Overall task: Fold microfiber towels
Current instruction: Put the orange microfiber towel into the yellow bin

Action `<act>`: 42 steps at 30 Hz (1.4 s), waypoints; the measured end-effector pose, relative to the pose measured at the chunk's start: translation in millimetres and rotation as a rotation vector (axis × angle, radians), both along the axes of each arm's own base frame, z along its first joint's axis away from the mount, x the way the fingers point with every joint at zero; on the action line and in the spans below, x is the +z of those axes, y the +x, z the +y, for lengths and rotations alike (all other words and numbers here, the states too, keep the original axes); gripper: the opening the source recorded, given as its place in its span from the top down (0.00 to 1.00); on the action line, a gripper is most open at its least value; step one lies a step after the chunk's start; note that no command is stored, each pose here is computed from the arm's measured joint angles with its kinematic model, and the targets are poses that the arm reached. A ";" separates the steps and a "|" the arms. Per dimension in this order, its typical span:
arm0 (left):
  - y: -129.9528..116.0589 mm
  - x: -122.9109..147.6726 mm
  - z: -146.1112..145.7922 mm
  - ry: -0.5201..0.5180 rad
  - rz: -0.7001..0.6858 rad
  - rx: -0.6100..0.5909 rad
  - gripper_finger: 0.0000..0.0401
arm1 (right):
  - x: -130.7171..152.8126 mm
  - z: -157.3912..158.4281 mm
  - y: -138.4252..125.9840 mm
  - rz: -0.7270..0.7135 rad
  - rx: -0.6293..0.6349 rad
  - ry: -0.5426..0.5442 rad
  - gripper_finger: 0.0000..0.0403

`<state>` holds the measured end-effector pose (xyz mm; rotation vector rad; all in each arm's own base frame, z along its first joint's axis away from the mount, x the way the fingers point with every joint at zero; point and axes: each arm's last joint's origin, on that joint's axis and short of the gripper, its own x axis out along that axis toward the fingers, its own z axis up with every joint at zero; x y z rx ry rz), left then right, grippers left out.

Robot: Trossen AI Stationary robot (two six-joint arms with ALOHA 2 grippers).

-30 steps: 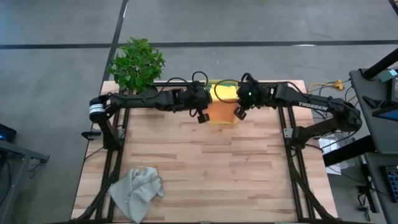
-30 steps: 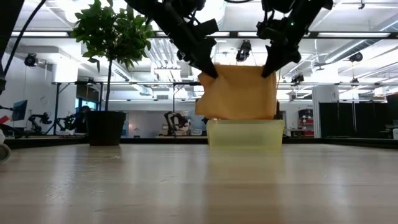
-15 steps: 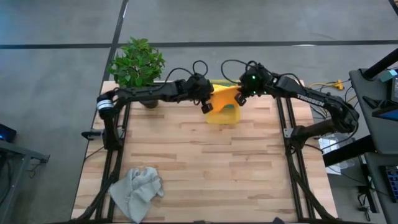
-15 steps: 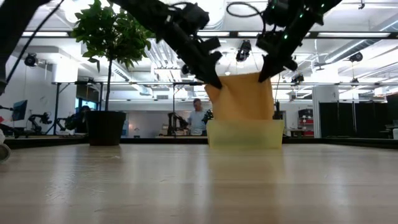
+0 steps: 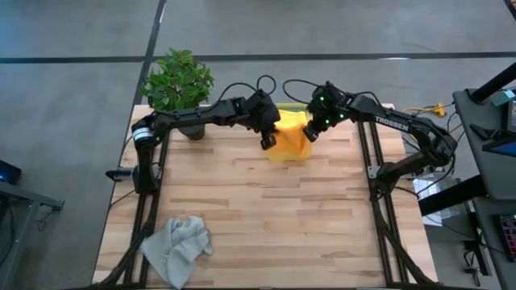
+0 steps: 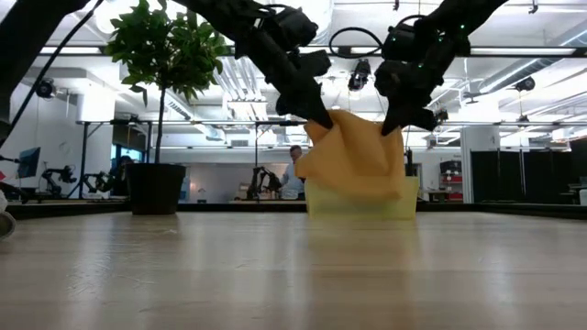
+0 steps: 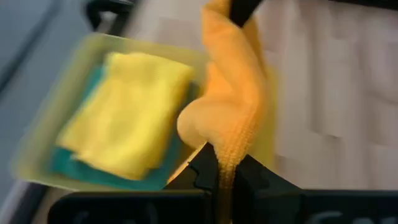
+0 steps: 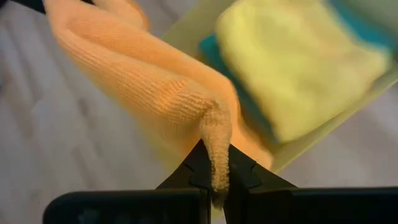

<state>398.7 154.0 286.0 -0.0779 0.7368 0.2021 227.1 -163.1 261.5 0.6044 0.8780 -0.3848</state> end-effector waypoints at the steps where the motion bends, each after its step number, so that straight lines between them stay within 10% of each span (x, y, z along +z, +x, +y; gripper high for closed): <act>1: -0.5 -1.1 -2.3 -0.025 0.010 -0.011 1.00 | -1.1 1.3 -0.5 -0.002 0.007 0.026 0.98; 12: -4.4 -3.6 -8.2 -0.071 0.060 -0.017 1.00 | -6.8 1.4 7.2 -0.096 0.058 0.169 0.98; 25: -65.1 50.8 -28.2 -0.118 0.161 0.022 1.00 | 16.0 14.5 47.2 -0.438 0.095 0.286 0.98; 31: -72.5 41.6 -36.6 -0.315 0.218 -0.042 1.00 | 0.3 37.7 75.6 -0.415 0.132 0.387 0.98; 42: -58.9 9.0 -24.1 -0.278 0.300 0.021 0.98 | -61.2 25.1 95.8 -0.242 0.059 0.502 0.98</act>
